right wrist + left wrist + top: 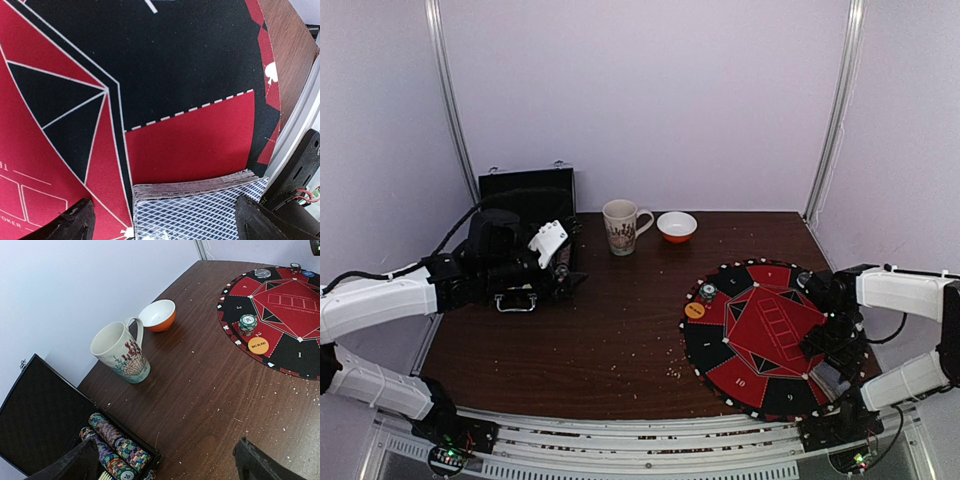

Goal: Distribute texas hold em gaming equipment
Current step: Move the poker card to the face-down deck piles.

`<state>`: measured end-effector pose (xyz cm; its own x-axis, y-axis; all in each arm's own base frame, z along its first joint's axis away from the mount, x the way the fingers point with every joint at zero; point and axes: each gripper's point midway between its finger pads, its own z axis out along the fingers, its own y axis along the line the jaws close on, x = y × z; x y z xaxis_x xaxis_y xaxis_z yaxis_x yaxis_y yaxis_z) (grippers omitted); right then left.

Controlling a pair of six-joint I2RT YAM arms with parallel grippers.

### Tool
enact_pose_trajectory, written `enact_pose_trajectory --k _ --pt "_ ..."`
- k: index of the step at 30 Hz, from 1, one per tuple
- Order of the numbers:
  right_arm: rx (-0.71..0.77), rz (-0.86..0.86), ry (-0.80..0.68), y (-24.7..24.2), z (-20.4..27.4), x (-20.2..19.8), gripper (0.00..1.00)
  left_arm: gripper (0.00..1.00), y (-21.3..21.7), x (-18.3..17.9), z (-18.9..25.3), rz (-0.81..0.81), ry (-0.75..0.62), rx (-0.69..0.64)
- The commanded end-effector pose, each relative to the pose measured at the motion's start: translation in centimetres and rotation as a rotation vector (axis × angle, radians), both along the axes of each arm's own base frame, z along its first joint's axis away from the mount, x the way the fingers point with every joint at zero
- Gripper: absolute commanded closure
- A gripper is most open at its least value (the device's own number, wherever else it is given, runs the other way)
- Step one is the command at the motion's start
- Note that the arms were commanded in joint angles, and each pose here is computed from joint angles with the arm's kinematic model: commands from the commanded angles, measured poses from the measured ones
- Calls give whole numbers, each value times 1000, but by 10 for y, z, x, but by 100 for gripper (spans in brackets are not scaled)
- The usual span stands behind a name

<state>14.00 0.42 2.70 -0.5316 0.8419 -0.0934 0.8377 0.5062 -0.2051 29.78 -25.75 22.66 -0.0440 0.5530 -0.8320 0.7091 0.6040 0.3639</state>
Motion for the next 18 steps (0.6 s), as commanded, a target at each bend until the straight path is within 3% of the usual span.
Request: enact_pose_trajectory --k 1,18 --pt "-40 16 8 -8 3 0 0 2 -1 4 7 -7 -29 -14" --pt "-59 -32 35 -9 15 -3 0 2 1 3 11 -7 -41 -16"
